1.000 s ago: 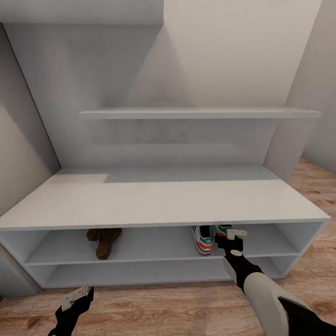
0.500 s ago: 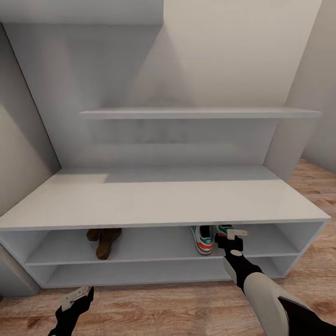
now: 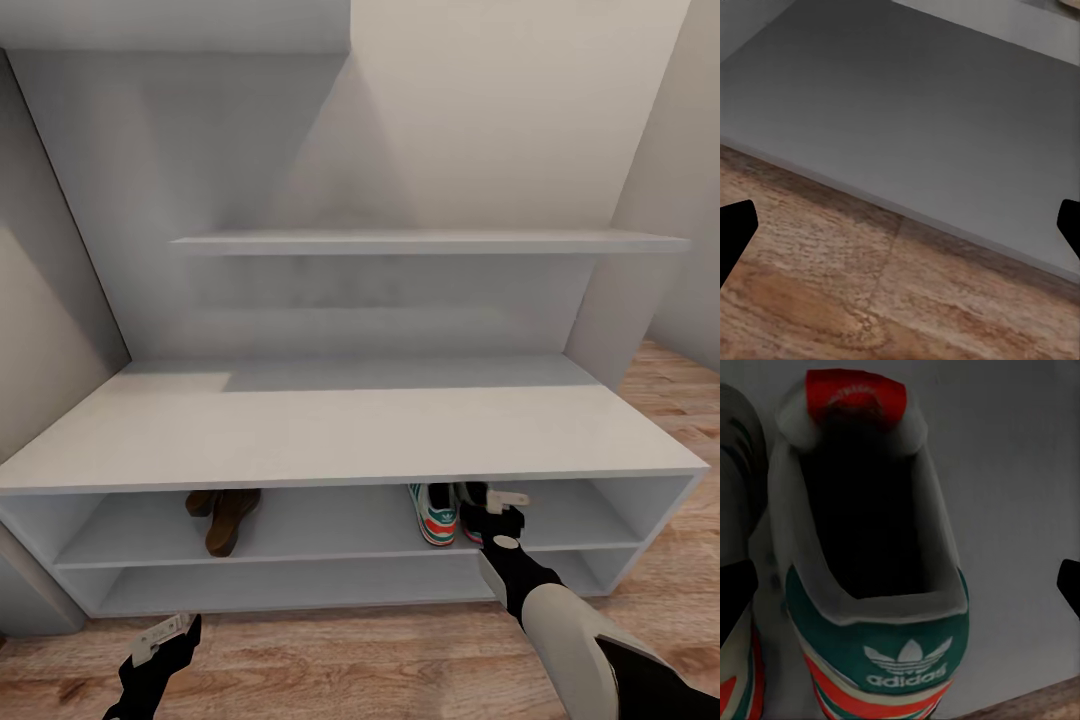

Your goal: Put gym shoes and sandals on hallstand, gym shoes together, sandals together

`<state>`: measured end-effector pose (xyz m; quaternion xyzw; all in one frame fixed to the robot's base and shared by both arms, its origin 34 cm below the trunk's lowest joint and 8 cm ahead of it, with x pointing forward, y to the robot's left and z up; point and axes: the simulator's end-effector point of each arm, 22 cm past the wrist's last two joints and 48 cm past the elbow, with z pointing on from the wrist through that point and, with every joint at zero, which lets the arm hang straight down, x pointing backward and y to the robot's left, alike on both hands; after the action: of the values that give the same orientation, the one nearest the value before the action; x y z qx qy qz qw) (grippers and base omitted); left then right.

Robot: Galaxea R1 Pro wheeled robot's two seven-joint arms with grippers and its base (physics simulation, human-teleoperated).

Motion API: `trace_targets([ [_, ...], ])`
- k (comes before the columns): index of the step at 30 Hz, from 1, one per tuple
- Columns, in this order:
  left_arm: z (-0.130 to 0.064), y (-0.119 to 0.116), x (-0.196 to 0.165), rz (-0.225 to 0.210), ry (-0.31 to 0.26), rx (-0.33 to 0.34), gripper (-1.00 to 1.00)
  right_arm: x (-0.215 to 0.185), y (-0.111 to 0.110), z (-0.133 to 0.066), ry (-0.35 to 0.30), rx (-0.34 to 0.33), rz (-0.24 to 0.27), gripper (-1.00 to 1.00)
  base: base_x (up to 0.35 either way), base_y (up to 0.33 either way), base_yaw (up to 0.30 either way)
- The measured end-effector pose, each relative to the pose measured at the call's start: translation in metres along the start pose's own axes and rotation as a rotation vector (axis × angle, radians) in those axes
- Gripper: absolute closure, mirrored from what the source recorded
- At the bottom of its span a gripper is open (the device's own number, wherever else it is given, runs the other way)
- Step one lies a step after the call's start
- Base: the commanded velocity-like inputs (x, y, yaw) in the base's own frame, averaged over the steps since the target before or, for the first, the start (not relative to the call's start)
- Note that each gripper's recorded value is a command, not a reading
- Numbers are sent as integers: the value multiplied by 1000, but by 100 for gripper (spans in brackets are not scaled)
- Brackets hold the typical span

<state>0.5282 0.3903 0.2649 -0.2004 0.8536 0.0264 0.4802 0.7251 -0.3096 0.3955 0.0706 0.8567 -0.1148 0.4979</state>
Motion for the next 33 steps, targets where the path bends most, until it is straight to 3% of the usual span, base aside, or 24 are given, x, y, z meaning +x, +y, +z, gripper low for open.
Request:
trace_targets([
  [33,0,0,0,1,0,1,-100,0,-1,0,0,1,0,-100,-1,0,0],
])
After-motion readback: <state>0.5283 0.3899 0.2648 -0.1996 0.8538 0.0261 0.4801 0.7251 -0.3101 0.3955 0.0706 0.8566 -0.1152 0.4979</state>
